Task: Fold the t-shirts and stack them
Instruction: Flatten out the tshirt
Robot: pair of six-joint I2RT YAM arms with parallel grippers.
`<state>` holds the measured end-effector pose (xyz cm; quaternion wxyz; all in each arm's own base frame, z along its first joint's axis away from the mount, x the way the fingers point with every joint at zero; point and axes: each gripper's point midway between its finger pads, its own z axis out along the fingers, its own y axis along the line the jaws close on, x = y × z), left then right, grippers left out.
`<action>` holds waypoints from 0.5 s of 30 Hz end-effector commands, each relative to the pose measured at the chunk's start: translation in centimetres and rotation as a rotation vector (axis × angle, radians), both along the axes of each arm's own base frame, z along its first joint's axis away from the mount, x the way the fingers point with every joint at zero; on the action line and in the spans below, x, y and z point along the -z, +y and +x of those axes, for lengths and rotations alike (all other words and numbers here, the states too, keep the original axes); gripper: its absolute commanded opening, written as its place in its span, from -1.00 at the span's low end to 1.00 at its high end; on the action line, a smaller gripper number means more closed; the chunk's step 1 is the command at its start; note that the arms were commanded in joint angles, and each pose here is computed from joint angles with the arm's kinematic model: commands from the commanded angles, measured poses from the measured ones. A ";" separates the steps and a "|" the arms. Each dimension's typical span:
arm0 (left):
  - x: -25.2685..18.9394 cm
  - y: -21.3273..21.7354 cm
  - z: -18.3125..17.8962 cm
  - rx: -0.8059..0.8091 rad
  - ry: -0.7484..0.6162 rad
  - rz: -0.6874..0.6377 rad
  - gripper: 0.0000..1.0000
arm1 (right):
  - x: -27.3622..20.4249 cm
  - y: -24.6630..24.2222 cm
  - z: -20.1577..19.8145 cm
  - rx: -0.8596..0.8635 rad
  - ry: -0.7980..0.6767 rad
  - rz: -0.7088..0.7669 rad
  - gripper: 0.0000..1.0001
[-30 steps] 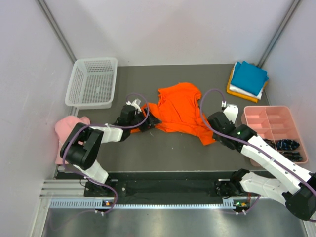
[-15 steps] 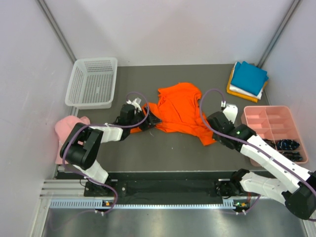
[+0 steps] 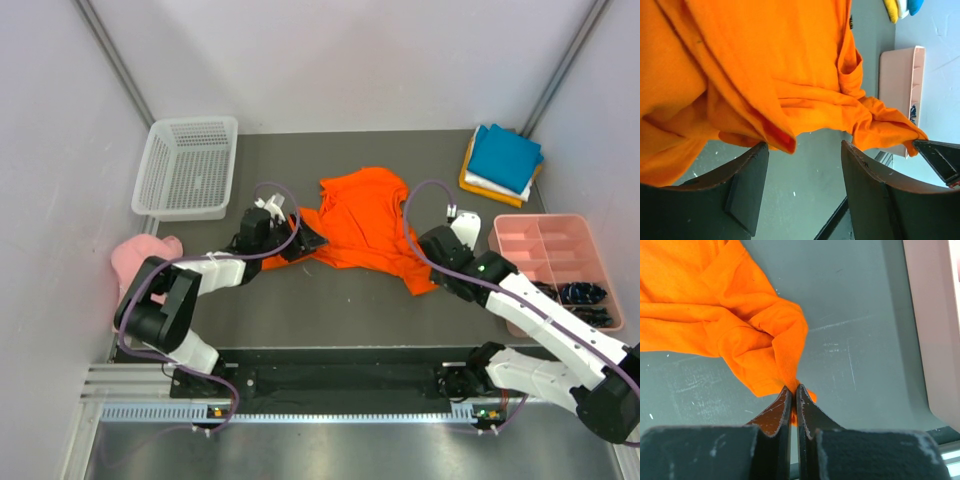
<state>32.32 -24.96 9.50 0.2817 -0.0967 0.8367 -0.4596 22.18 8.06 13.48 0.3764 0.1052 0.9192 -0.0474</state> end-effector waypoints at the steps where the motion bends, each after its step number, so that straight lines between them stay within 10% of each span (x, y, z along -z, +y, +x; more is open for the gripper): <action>1: -2.9 -0.2 0.7 0.013 -0.081 -0.022 0.29 | -0.4 0.4 0.6 0.007 -0.032 0.012 -1.00; 15: -2.8 -0.2 0.6 0.013 -0.081 -0.020 0.29 | -0.3 0.4 0.5 0.008 -0.028 0.013 -1.00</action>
